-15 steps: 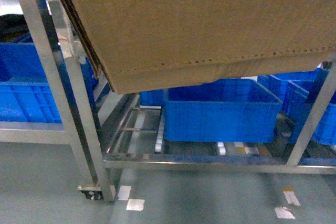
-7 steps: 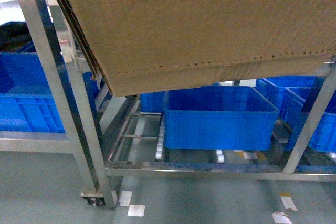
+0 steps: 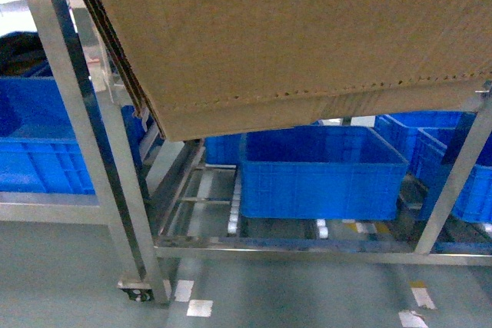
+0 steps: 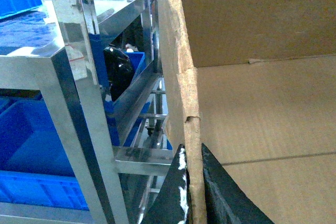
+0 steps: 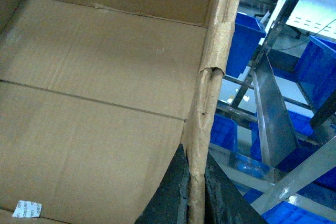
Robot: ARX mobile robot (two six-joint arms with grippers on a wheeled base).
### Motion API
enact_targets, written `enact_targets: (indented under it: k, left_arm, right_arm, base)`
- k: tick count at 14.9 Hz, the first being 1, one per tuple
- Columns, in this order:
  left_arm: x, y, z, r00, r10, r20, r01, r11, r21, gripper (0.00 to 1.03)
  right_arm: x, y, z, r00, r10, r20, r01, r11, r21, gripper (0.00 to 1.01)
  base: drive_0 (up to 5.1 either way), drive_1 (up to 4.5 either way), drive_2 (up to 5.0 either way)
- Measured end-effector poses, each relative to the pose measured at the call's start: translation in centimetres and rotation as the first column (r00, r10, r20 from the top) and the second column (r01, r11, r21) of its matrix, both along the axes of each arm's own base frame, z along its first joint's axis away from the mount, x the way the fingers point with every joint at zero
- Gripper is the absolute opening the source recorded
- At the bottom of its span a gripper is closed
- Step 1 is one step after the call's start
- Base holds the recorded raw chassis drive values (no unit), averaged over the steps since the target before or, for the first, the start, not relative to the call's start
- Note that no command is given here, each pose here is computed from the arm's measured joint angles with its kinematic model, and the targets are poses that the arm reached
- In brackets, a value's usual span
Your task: Sort boxes to right shelf from conveyor
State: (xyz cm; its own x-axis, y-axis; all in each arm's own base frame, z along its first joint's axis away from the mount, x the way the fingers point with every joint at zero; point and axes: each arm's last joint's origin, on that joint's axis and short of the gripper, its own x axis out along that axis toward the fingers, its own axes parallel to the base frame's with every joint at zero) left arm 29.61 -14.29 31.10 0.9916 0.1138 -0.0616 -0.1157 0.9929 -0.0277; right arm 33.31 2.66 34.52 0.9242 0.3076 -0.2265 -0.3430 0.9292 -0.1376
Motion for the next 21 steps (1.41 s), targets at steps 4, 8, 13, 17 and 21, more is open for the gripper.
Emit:
enact_targets:
  k: [4, 8, 13, 17, 21]
  left_arm:
    - [0.0, 0.0, 0.0, 1.0, 0.0, 0.0, 0.0, 1.0, 0.0, 0.02]
    - [0.0, 0.0, -0.01, 1.0, 0.0, -0.001, 0.0, 1.0, 0.0, 0.02]
    - [0.0, 0.0, 0.03, 1.0, -0.001, 0.003, 0.001, 1.0, -0.002, 0.02]
    - [0.0, 0.0, 0.0, 1.0, -0.001, 0.0, 0.001, 1.0, -0.001, 0.02]
    - [0.0, 0.0, 0.0, 1.0, 0.001, 0.0, -0.001, 1.0, 0.0, 0.02]
  right_arm:
    - [0.0, 0.0, 0.0, 1.0, 0.0, 0.0, 0.0, 1.0, 0.0, 0.02]
    - [0.0, 0.0, 0.0, 1.0, 0.0, 0.0, 0.0, 1.0, 0.0, 0.02]
    - [0.02, 0.0, 0.01, 1.0, 0.0, 0.002, 0.0, 1.0, 0.0, 0.02]
    - [0.04, 0.0, -0.04, 1.0, 0.0, 0.0, 0.0, 1.0, 0.0, 0.02]
    - [0.02, 0.0, -0.02, 1.0, 0.0, 0.0, 0.0, 1.0, 0.0, 0.02]
  base:
    - [0.0, 0.0, 0.0]
    - [0.0, 0.42, -0.4]
    - [0.1, 1.37, -1.2]
    - [0.0, 0.0, 0.0]
    - [-0.1, 2.87, -3.0]
